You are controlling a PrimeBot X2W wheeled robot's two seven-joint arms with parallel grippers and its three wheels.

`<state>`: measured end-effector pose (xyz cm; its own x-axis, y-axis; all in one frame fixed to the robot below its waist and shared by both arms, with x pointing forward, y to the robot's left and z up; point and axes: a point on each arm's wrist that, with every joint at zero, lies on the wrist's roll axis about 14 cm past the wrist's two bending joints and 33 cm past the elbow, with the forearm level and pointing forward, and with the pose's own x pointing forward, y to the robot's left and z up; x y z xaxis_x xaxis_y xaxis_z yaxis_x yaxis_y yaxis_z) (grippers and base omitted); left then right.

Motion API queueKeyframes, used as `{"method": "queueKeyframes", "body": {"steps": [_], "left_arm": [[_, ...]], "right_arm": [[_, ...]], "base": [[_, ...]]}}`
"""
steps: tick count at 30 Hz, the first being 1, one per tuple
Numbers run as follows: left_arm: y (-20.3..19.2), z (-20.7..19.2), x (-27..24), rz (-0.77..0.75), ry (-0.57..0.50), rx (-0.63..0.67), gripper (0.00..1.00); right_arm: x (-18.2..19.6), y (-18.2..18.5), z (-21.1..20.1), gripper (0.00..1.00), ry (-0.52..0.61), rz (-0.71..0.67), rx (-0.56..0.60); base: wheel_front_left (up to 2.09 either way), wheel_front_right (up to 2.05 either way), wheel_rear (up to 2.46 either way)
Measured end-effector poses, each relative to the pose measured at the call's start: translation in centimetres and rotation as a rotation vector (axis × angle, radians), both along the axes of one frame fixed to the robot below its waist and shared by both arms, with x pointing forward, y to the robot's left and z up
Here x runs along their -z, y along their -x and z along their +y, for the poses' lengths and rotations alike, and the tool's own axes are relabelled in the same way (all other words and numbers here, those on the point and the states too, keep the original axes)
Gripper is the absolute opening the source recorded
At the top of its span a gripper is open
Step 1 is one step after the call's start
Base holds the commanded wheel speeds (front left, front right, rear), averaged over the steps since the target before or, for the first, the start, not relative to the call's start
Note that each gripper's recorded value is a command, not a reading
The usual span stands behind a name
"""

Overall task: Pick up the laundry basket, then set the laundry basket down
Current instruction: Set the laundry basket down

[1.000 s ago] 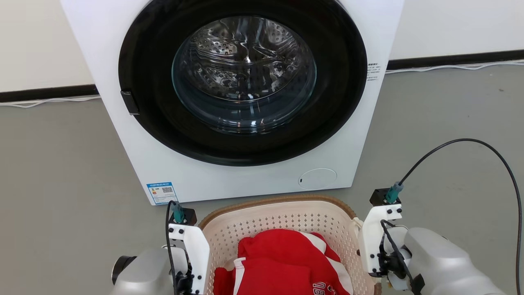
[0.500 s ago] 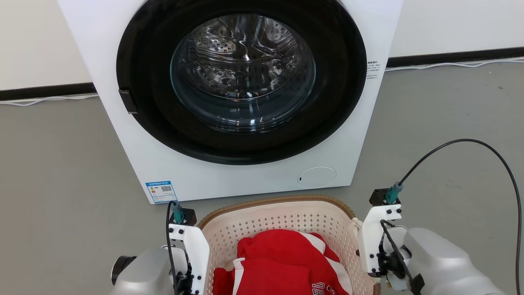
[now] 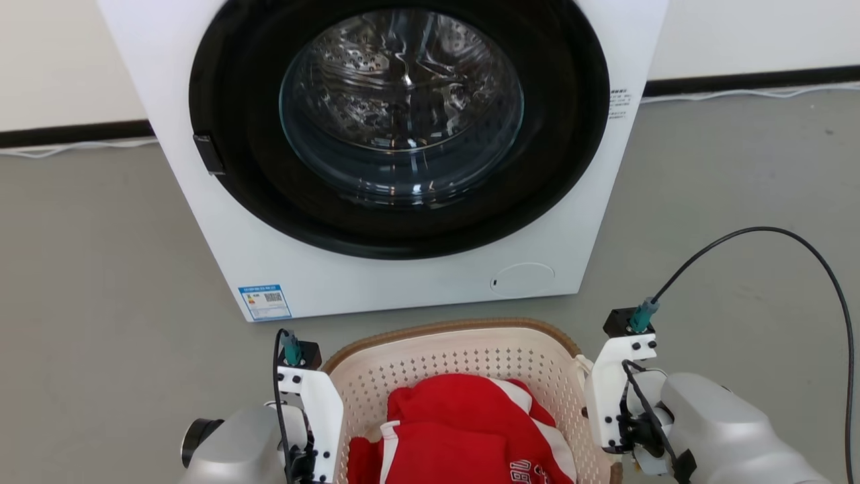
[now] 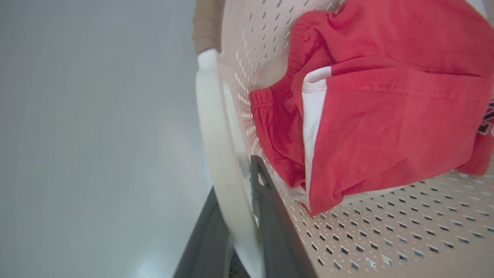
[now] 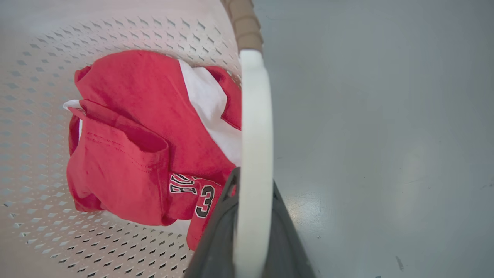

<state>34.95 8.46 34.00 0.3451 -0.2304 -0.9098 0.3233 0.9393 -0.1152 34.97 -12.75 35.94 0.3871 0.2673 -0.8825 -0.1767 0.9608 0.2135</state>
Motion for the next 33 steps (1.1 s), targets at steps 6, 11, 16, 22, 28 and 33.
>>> {"method": "queueKeyframes", "body": {"steps": [6,11,16,22,28,33], "left_arm": [[-0.4,0.0,0.9,-0.004,-0.002,-0.005,0.00],[-2.5,-0.2,1.7,-0.032,-0.003,-0.016,0.00],[-4.5,-0.2,2.6,-0.068,-0.009,-0.032,0.00],[-7.1,-0.1,3.6,-0.116,-0.013,-0.057,0.00],[-7.9,0.1,5.5,-0.115,-0.019,-0.072,0.00],[-10.1,-0.1,6.8,-0.156,-0.025,-0.066,0.00]], "right_arm": [[0.7,-0.5,0.0,0.00,-0.015,-0.008,0.004],[2.1,-1.9,-0.1,0.00,-0.031,-0.033,0.009],[2.9,-4.0,-0.2,0.00,-0.051,-0.078,0.013],[4.2,-6.5,-0.2,0.00,-0.063,-0.133,0.007],[6.0,-7.6,-0.1,0.00,-0.069,-0.146,-0.003],[7.4,-9.6,0.0,0.00,-0.080,-0.191,-0.007]], "base": [[0.00,0.00,0.00],[0.00,0.00,0.00],[0.00,0.00,0.00],[0.00,0.00,0.00],[0.00,0.00,0.00],[0.00,0.00,0.00]]}}
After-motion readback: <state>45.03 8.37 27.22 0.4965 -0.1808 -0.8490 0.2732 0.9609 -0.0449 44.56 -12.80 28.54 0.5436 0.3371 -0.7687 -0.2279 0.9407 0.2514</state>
